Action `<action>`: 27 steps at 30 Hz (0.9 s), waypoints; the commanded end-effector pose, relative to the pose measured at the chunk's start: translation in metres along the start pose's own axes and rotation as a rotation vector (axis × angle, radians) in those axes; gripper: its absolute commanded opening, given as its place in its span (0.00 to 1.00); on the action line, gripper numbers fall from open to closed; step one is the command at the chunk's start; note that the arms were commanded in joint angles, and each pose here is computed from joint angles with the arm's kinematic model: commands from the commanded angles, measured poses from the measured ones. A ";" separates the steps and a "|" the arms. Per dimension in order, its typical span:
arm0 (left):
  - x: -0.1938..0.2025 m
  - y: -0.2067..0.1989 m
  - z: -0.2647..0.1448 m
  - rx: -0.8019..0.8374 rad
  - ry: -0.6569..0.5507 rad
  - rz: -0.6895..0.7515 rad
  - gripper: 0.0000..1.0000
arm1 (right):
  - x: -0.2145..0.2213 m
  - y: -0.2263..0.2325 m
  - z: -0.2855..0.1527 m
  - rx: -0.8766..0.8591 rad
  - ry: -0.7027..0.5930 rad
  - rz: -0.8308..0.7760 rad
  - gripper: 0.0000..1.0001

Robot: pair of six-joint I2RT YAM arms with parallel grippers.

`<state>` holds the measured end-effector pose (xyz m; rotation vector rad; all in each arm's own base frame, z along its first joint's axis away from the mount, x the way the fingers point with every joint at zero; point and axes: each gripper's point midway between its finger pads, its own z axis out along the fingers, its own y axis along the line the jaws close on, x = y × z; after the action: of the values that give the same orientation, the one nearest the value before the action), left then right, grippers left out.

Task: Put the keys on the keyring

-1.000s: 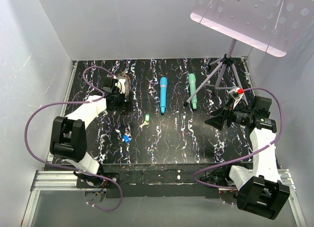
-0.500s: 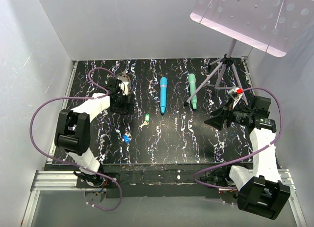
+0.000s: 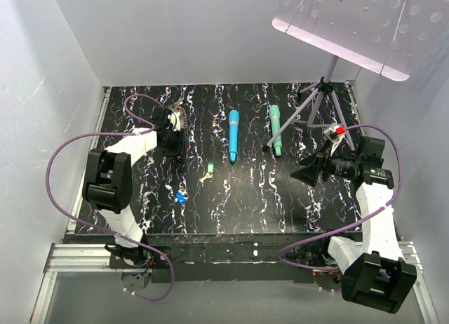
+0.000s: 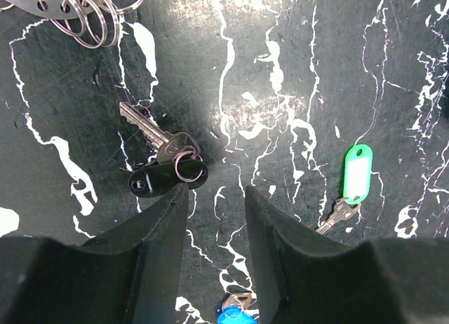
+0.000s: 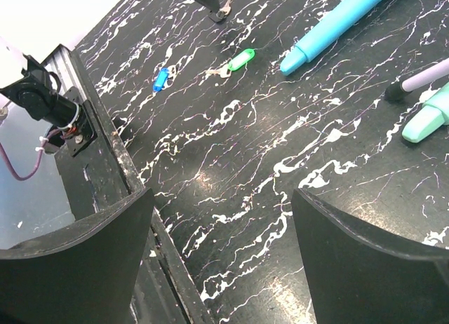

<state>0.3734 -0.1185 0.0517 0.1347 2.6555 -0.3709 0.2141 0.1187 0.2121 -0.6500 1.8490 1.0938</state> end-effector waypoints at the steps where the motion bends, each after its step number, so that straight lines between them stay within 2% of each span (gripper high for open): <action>1: -0.015 0.001 -0.006 -0.022 -0.036 0.011 0.36 | -0.009 -0.001 0.000 0.001 -0.013 -0.063 0.88; 17: -0.034 0.013 -0.001 -0.078 -0.043 0.034 0.36 | -0.008 -0.002 0.002 0.001 -0.007 -0.065 0.88; 23: -0.079 0.017 -0.001 -0.119 -0.103 0.103 0.34 | -0.006 -0.004 0.002 0.008 -0.001 -0.061 0.88; 27: -0.103 0.032 0.007 -0.212 -0.084 0.152 0.32 | -0.006 -0.003 0.003 0.003 0.000 -0.057 0.88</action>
<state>0.4449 -0.1093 0.0684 0.1951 2.5964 -0.1979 0.2169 0.1189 0.2092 -0.6581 1.8591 1.0762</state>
